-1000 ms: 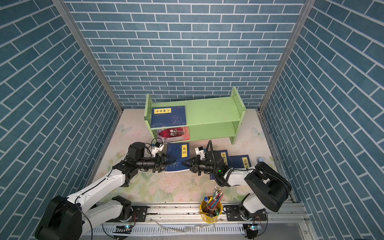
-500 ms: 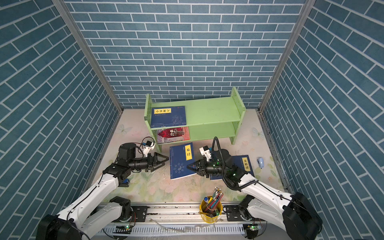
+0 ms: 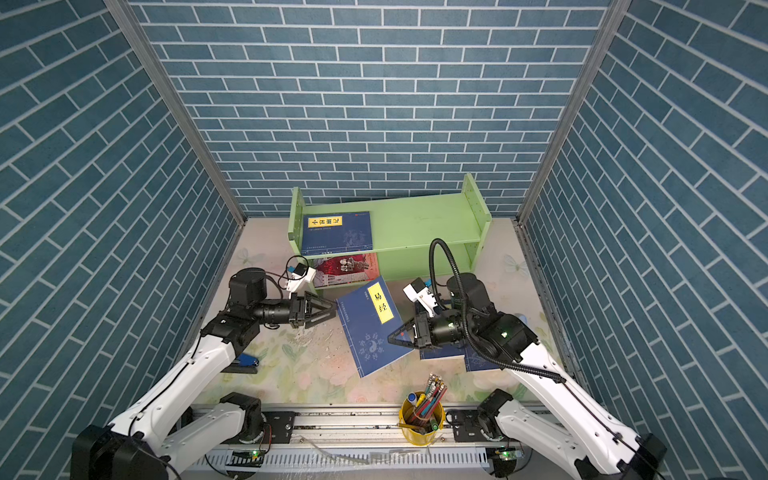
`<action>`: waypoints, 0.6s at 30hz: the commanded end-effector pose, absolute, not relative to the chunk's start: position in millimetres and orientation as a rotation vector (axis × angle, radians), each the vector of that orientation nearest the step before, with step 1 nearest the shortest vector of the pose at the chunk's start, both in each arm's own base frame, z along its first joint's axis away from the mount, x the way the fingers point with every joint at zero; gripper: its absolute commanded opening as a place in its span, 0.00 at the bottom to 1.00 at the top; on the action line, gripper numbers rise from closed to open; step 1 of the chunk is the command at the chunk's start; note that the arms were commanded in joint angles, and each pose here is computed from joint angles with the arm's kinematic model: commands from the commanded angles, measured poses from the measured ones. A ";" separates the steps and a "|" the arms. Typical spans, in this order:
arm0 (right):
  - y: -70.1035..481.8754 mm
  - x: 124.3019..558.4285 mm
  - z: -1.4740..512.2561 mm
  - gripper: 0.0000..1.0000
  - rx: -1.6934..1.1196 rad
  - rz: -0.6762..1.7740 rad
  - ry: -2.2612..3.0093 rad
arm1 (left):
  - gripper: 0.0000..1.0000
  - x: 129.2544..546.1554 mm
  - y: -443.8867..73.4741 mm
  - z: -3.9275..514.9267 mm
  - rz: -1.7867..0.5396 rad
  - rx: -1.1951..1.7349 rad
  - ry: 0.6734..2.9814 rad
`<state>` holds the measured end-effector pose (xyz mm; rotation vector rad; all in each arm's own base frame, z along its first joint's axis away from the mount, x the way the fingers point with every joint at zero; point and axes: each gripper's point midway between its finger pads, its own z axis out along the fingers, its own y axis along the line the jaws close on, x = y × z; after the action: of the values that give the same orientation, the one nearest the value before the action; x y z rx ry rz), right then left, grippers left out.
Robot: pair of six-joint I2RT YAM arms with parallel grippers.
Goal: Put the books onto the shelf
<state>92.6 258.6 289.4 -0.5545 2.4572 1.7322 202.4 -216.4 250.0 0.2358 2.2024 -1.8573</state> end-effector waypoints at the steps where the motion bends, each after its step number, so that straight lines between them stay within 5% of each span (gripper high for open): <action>1: 248.6 71.2 287.7 0.00 -0.748 1.710 2.501 | 0.83 198.3 -218.9 275.2 -1.938 0.324 2.130; 18: 255.3 74.0 318.4 0.00 -0.839 1.730 2.442 | 0.82 169.6 -239.3 314.6 -2.052 0.622 2.097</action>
<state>78.9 253.5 299.5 -0.7091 2.5572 1.6873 179.5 -237.2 309.7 0.5258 2.1173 -2.0309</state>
